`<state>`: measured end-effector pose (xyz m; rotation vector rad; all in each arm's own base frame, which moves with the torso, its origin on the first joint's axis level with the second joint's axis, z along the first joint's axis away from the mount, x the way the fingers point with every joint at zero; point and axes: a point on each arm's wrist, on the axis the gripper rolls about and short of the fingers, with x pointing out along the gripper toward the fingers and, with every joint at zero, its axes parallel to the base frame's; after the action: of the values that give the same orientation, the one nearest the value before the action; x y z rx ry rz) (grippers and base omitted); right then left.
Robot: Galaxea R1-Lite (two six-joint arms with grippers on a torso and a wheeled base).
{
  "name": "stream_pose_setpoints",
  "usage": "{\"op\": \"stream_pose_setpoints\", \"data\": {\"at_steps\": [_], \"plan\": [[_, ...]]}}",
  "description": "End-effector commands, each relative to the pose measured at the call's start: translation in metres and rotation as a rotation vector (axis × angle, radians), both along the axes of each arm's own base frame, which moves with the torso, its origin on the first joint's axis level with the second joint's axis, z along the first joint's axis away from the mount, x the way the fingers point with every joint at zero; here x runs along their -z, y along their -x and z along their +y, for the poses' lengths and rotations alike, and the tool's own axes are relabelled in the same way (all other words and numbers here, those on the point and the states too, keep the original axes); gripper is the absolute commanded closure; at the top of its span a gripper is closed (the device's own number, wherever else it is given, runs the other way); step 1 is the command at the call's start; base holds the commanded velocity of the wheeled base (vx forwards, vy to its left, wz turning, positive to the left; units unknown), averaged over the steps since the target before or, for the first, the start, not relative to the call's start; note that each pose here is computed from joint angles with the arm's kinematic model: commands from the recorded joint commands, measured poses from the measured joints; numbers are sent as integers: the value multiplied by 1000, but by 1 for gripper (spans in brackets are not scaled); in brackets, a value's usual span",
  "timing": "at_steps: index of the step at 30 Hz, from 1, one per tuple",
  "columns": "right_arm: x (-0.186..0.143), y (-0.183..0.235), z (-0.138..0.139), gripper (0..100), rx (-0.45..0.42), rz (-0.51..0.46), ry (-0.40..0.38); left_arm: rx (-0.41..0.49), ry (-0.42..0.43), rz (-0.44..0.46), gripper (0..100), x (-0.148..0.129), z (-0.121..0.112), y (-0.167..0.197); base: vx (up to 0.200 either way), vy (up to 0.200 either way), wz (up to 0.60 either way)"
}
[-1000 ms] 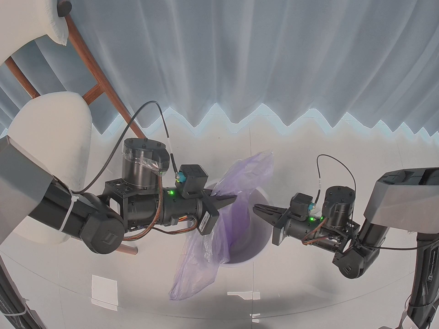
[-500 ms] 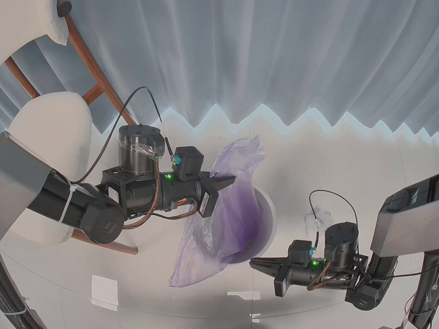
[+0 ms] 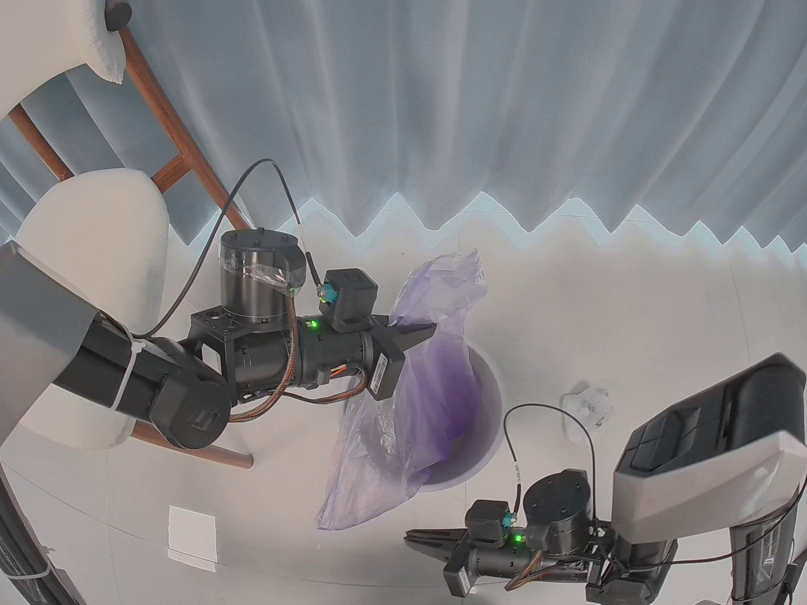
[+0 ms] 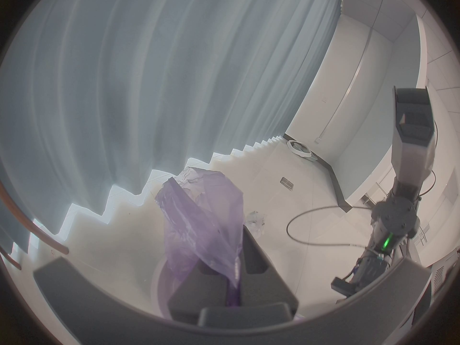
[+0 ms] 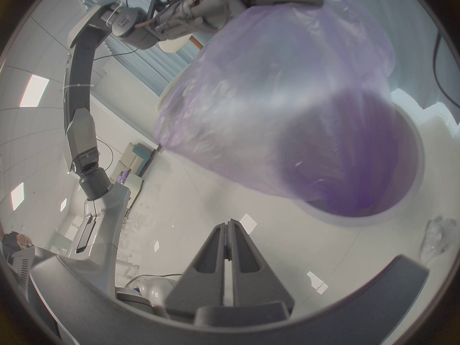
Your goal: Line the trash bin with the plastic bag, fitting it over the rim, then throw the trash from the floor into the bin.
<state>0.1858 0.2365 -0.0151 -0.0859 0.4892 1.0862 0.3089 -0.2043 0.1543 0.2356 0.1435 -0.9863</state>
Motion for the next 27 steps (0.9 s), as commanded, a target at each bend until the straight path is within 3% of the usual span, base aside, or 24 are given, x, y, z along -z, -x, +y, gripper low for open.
{"op": "stream_pose_setpoints", "data": {"at_steps": [1, 8, 15, 27], "plan": [[21, 7, 15, 100, -20, 31, 24, -1, -2, 4, 100, 1, 0, 0, 0, 0, 0], [31, 3, 34, 100, 32, 33, -18, -4, -10, 16, 100, 5, 1, 2, 0, 0, 0], [12, -38, 63, 100, 260, -38, -227, -4, -23, 36, 100, 11, 5, 7, 0, 0, 0], [-11, -83, 33, 100, 411, -92, -295, -5, -43, 67, 100, 20, 10, 15, 0, 0, 0]]}}
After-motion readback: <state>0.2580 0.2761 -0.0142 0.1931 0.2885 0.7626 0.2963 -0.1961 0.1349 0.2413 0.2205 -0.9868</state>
